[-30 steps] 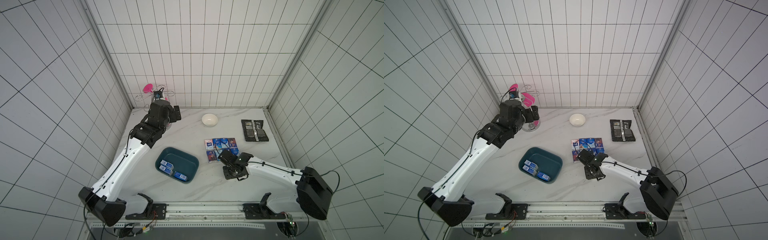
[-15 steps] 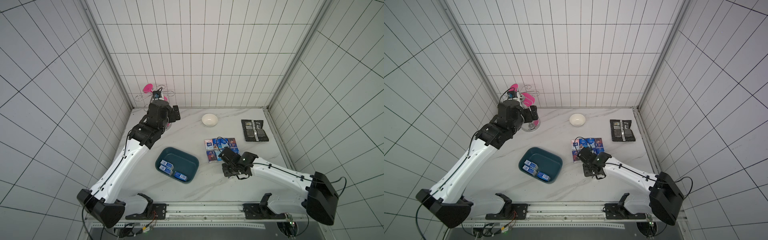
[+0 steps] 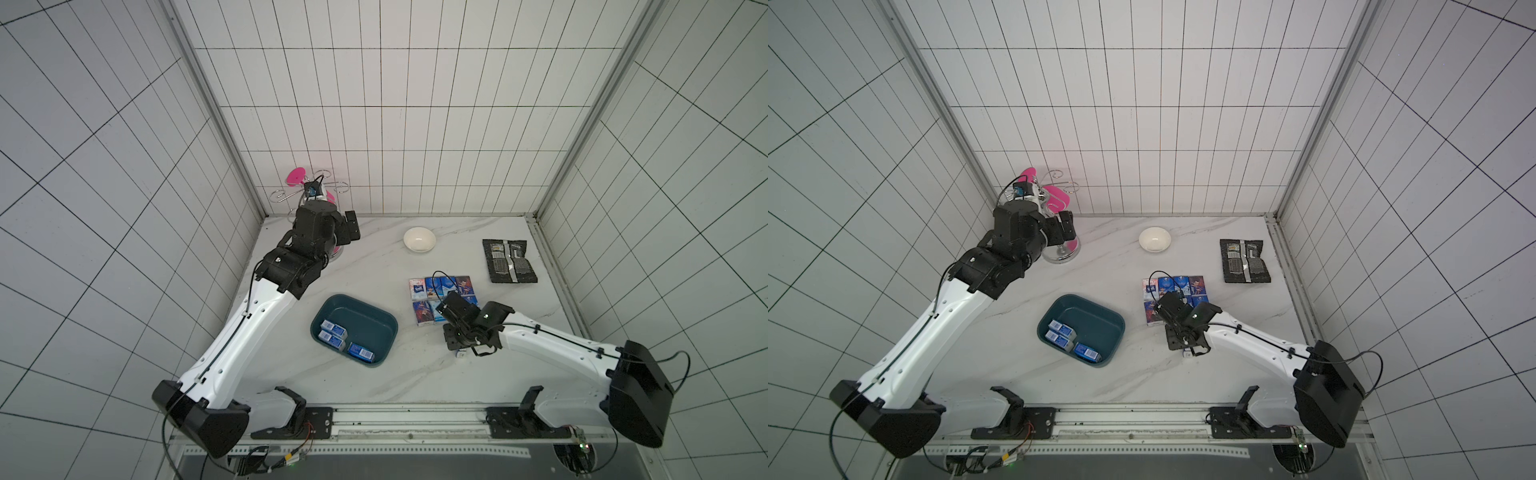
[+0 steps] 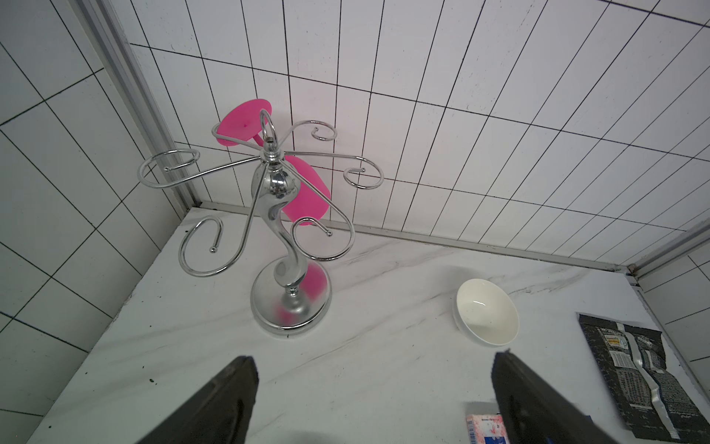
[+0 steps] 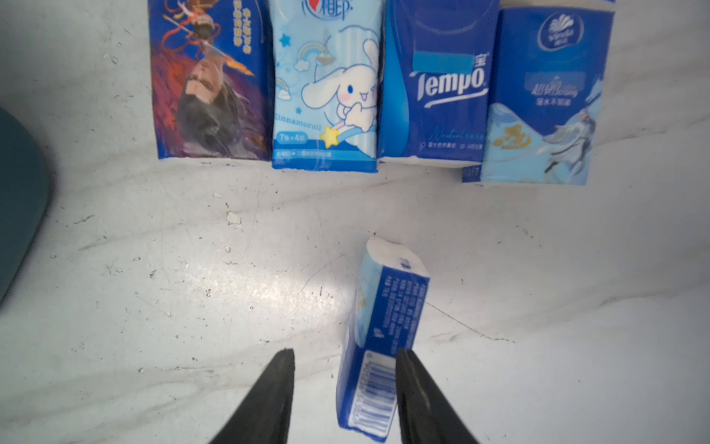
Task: Take the pocket tissues out of the storage box
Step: Place the pocket tissues at the center of the board.
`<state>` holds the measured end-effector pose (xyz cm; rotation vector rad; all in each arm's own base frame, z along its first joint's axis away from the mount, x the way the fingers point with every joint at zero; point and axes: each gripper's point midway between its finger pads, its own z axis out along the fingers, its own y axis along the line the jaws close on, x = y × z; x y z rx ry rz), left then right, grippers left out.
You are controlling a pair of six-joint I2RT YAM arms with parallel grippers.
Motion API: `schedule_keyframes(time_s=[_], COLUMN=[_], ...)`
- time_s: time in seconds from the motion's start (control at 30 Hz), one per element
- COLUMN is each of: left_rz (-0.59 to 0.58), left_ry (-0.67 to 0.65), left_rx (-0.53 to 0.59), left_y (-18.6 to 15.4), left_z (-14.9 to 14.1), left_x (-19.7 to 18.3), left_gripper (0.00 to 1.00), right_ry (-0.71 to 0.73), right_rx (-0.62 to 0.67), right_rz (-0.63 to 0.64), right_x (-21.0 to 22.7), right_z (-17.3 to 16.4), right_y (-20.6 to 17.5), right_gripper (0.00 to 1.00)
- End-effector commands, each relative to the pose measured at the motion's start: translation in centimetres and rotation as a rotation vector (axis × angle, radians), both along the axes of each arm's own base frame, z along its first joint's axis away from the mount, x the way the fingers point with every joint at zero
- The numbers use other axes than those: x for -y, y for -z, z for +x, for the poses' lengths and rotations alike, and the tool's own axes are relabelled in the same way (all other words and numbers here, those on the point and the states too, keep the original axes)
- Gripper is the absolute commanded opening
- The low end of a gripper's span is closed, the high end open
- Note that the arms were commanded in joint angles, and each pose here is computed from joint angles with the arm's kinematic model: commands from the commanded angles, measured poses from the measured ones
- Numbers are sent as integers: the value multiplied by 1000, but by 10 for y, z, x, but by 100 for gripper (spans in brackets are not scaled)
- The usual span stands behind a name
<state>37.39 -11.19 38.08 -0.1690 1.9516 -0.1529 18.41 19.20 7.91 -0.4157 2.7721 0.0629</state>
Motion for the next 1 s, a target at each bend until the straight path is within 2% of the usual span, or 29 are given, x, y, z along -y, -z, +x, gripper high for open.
schedule_keyframes(time_s=[0.0, 0.53, 0.97], left_rz=[-2, 3, 7], left_ry=[-11, -15, -6], left_rx=[25, 22, 25], left_y=[-12, -9, -12], left_z=[-5, -4, -2], left_x=[-5, -5, -3], left_gripper=[98, 98, 98], right_ry=[6, 51, 122], right_rx=[9, -39, -82], right_rz=[12, 24, -22], right_x=[-1, 14, 37], right_z=[7, 6, 2], right_y=[-4, 20, 38], right_gripper=[47, 47, 47])
